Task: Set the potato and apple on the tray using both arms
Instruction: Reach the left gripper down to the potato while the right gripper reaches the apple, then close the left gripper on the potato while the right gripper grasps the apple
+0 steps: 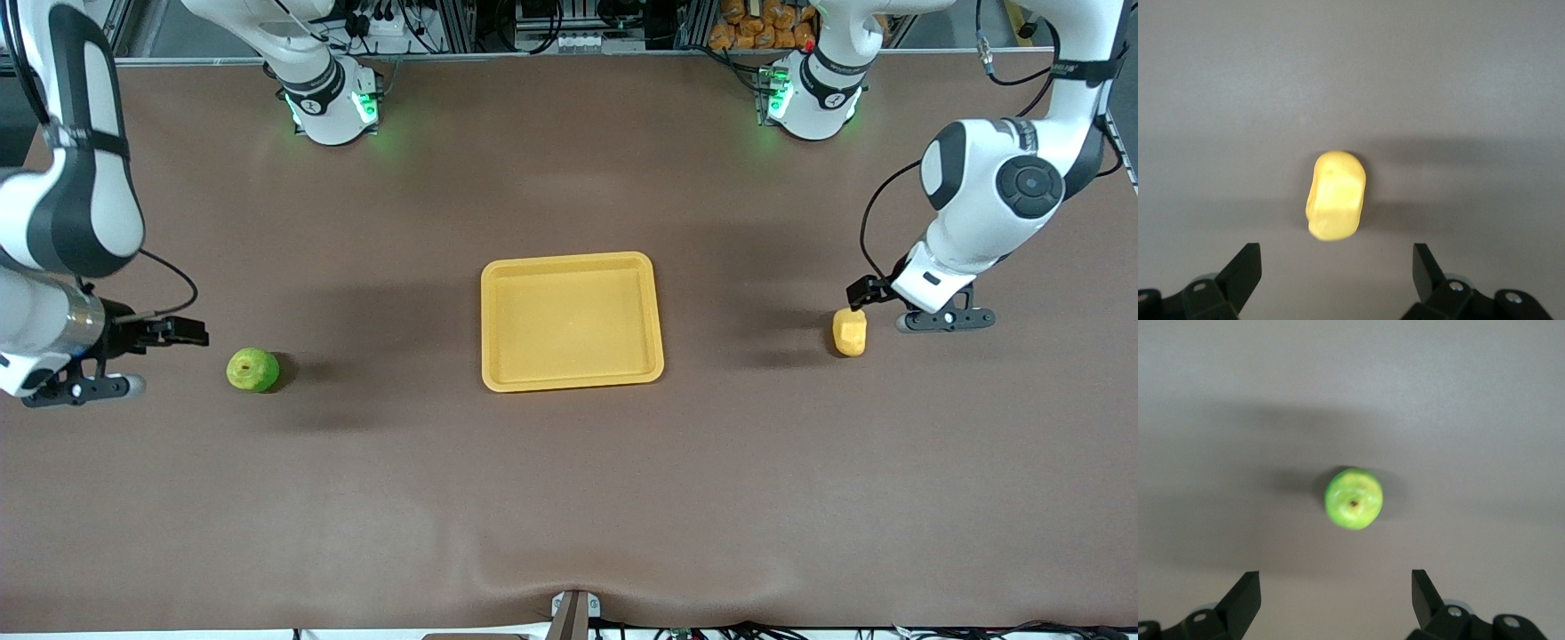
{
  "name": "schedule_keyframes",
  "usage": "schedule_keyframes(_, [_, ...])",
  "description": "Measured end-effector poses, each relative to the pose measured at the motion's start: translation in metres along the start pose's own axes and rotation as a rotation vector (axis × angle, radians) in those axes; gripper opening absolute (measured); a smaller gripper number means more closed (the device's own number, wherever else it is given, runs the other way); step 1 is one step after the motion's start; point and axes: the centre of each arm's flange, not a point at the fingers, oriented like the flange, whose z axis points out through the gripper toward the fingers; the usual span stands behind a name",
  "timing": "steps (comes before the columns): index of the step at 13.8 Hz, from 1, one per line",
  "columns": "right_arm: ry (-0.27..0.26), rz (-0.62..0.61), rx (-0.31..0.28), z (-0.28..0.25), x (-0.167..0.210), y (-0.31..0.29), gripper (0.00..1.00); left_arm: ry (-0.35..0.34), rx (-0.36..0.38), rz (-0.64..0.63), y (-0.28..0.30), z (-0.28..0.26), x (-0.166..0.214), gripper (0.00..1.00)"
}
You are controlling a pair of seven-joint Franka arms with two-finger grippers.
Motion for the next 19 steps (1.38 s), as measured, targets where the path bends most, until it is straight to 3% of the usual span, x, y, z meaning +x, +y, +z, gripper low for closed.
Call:
schedule_keyframes(5, [-0.042,-0.006,0.029,0.074,0.014,0.021,1.0,0.061,0.005,0.037,0.004,0.043,0.001,1.0])
schedule_keyframes(9, [-0.001,0.007,0.054,0.125,0.011,0.011,1.0,0.082,0.0,0.047,0.007,0.067,0.002,1.0])
schedule_keyframes(12, [-0.014,0.009,0.054,0.155,0.004,0.008,1.0,0.093,-0.004,0.051,0.008,0.08,0.002,1.0])
schedule_keyframes(19, [-0.019,0.011,0.053,0.172,0.005,0.009,1.0,0.074,-0.004,0.057,0.009,0.099,-0.002,1.0])
